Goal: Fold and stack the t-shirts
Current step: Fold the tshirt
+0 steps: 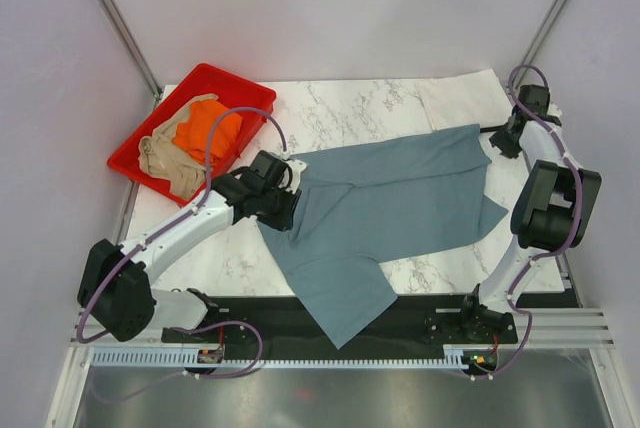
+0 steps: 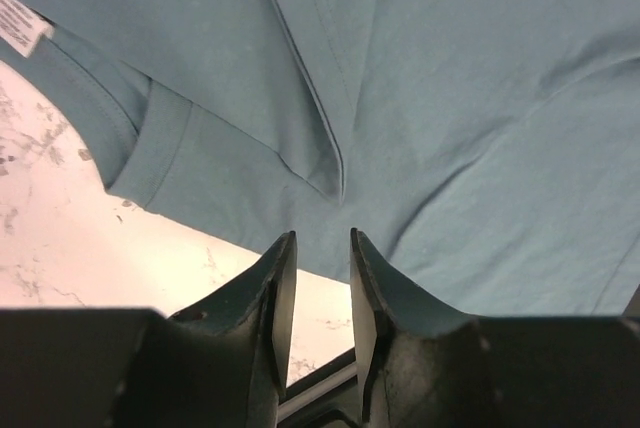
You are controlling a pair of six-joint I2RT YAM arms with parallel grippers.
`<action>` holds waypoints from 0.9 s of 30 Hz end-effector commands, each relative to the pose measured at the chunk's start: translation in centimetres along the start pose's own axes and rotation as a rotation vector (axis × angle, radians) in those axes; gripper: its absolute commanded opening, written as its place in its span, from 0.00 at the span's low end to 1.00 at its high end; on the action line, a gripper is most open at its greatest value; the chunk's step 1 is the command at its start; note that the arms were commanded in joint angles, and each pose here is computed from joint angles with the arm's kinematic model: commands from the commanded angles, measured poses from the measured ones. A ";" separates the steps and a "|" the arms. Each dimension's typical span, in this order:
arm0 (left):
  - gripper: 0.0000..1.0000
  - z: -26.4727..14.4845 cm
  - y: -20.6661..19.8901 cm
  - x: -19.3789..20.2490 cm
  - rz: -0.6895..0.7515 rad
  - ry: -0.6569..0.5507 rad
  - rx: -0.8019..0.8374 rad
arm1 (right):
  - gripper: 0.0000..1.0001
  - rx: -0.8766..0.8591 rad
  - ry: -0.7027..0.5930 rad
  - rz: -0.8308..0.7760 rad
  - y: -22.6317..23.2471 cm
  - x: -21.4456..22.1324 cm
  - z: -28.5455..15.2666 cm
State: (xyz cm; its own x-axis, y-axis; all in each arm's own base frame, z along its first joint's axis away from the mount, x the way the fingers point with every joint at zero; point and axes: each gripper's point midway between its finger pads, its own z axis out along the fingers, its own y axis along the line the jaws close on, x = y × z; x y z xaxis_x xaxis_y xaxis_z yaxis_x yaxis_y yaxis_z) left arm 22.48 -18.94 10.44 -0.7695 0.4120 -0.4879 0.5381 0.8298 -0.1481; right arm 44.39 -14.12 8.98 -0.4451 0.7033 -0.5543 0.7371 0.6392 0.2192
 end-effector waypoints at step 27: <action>0.40 1.3 6.4 -1.5 -0.619 -0.278 -0.227 | 0.37 0.354 0.243 0.235 -13.5 7.7 -2.4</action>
State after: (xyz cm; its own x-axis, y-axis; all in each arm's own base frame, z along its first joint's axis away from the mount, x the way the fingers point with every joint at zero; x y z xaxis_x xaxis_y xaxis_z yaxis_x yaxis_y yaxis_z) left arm 26.68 -14.34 7.38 -0.8343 -0.1361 -0.5342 -0.0195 0.9757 -0.2182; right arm 30.25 -17.11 2.70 -0.3333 0.8954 -0.2953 0.9379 0.3467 -0.0074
